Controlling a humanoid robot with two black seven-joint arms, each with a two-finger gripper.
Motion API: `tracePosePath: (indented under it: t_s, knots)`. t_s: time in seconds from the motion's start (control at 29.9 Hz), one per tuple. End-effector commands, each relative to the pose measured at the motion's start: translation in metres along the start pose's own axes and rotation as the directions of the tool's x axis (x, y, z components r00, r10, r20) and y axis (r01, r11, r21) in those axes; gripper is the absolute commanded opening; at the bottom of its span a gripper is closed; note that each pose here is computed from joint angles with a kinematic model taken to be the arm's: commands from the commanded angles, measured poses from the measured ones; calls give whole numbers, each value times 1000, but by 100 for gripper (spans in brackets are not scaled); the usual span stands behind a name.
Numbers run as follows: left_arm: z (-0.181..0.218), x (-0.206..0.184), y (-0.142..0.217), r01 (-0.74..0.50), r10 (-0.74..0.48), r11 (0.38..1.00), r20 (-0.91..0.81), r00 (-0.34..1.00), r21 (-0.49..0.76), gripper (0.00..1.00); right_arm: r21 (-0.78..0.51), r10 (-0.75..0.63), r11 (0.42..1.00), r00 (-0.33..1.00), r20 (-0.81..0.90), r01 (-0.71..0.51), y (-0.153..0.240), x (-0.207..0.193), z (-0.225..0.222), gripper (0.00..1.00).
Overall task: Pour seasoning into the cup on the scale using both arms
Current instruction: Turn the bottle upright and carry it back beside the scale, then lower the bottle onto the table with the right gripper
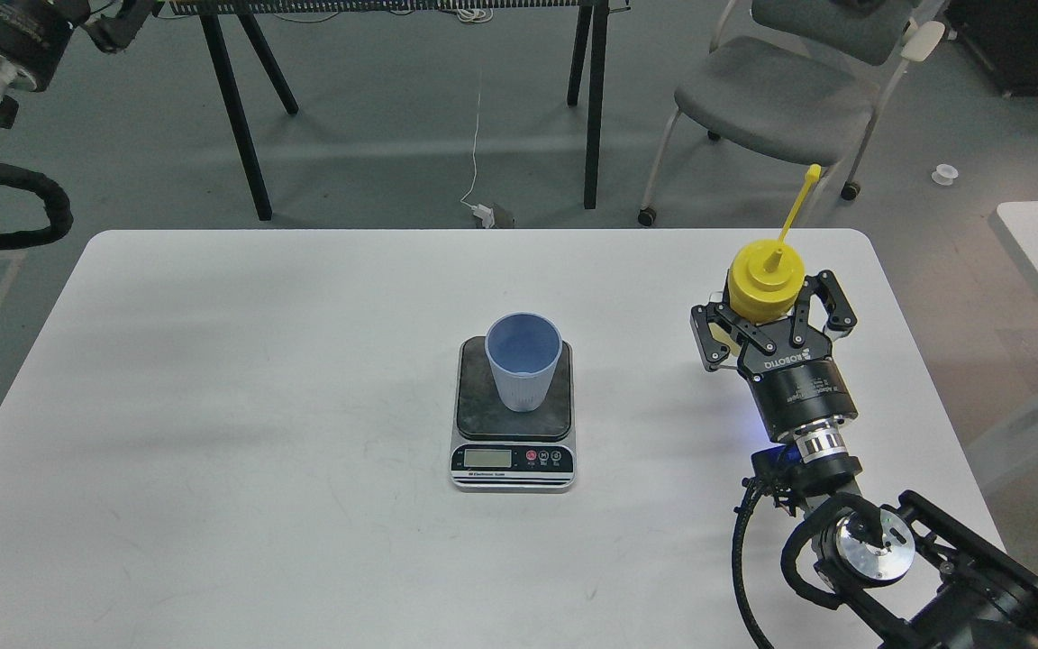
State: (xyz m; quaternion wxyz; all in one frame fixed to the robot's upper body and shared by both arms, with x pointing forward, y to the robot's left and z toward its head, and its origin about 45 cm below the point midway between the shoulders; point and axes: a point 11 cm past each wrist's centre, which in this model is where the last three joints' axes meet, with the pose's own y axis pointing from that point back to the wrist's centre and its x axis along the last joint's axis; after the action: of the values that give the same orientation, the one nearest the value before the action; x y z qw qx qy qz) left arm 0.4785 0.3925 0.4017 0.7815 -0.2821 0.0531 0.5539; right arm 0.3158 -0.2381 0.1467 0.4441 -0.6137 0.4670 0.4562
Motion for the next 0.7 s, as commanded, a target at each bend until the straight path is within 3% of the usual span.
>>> tracePosePath:
  t_s: [0.0, 0.33, 0.67]
  knots:
    - [1, -2, 0, 5, -5, 1000, 2, 1000, 1, 99, 34, 77, 996, 997, 8, -77, 13, 24, -5, 38]
    - [-6, -8, -1, 20, -20, 1000, -7, 1000, 14, 99, 22, 180, 983, 983, 19, -181, 28, 59, 16, 42]
    - [-7, -7, 1, 17, -17, 1000, -6, 1000, 17, 99, 14, 181, 983, 983, 30, -182, 27, 59, 22, 50]
